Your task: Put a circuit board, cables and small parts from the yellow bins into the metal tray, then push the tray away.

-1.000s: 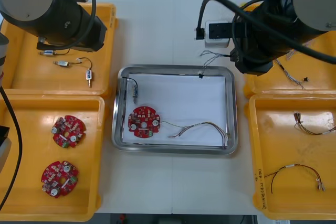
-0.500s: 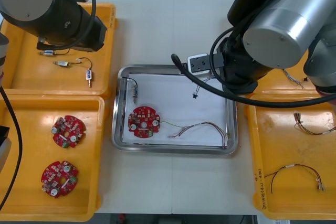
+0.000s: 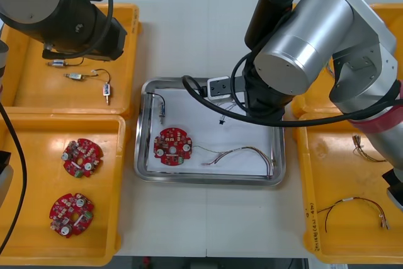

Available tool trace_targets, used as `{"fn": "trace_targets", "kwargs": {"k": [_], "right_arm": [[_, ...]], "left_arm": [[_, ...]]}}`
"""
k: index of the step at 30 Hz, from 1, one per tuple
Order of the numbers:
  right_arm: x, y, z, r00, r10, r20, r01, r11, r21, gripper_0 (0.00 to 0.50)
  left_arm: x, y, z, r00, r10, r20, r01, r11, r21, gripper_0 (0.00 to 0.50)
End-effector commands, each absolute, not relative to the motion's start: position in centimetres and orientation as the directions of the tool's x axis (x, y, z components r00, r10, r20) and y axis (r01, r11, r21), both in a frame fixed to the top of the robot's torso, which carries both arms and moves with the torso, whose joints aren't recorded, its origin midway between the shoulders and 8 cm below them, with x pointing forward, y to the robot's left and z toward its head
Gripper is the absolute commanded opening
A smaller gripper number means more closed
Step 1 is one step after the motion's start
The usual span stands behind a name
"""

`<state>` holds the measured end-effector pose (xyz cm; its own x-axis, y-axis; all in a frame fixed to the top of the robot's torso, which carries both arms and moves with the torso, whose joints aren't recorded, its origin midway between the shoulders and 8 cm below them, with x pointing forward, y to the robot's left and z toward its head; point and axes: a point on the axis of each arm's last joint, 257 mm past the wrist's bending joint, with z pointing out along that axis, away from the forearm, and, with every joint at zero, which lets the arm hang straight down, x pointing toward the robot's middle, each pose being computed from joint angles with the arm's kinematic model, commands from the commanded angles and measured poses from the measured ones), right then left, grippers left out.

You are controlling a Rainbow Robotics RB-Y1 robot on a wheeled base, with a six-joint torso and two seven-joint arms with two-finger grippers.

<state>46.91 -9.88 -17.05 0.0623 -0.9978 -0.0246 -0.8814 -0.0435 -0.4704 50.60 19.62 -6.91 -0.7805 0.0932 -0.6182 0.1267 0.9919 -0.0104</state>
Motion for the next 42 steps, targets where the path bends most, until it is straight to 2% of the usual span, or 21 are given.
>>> {"fn": "trace_targets", "kwargs": {"k": [1, 11, 22, 23, 24, 25, 26, 28, 36, 42], "right_arm": [[47.7, -8.6, -18.7, 0.035, -0.998, -0.05, -0.882, -0.007, -0.472, 0.0], [49.4, -7.6, -22.8, 0.039, -0.998, -0.05, -0.873, -0.009, -0.487, 0.0], [49.8, -7.9, -24.2, 0.025, -0.999, -0.038, -0.875, -0.003, -0.485, 0.0], [49.8, -7.9, -24.2, 0.024, -0.999, -0.039, -0.875, -0.002, -0.484, 0.03], [49.9, -8.0, -24.2, 0.02, -0.999, -0.036, -0.873, 0.0, -0.487, 0.125], [49.9, -8.0, -24.1, 0.021, -0.999, -0.037, -0.872, -0.001, -0.49, 0.268], [49.9, -8.0, -24.1, 0.021, -0.999, -0.037, -0.872, -0.001, -0.49, 0.385], [49.9, -8.1, -24.2, 0.018, -0.999, -0.034, -0.873, 0.001, -0.488, 0.5], [49.6, -8.1, -24.2, 0.018, -0.999, -0.035, -0.879, 0.001, -0.478, 0.5], [49.3, -7.8, -23.1, 0.022, -0.999, -0.045, -0.875, 0.003, -0.483, 0.5]], "left_arm": [[50.3, 19.2, -6.0, -0.773, 0.009, -0.634, 0.078, 0.994, -0.082, 0.0], [50.3, 19.2, -6.0, -0.773, 0.009, -0.634, 0.078, 0.994, -0.082, 0.003], [50.3, 19.2, -6.0, -0.772, 0.006, -0.636, 0.077, 0.994, -0.083, 0.0], [50.3, 19.3, -6.0, -0.773, 0.006, -0.635, 0.076, 0.994, -0.084, 0.0], [50.3, 19.3, -6.0, -0.773, 0.006, -0.635, 0.076, 0.994, -0.084, 0.0], [50.3, 19.2, -6.0, -0.772, 0.006, -0.636, 0.077, 0.994, -0.083, 0.001], [50.3, 19.2, -6.0, -0.772, 0.006, -0.636, 0.077, 0.994, -0.083, 0.001], [50.3, 19.2, -6.0, -0.772, 0.006, -0.636, 0.077, 0.994, -0.083, 0.001], [50.3, 19.3, -6.1, -0.774, 0.003, -0.633, 0.074, 0.993, -0.086, 0.001], [50.3, 19.2, -6.0, -0.772, 0.004, -0.635, 0.076, 0.993, -0.086, 0.001]]}}
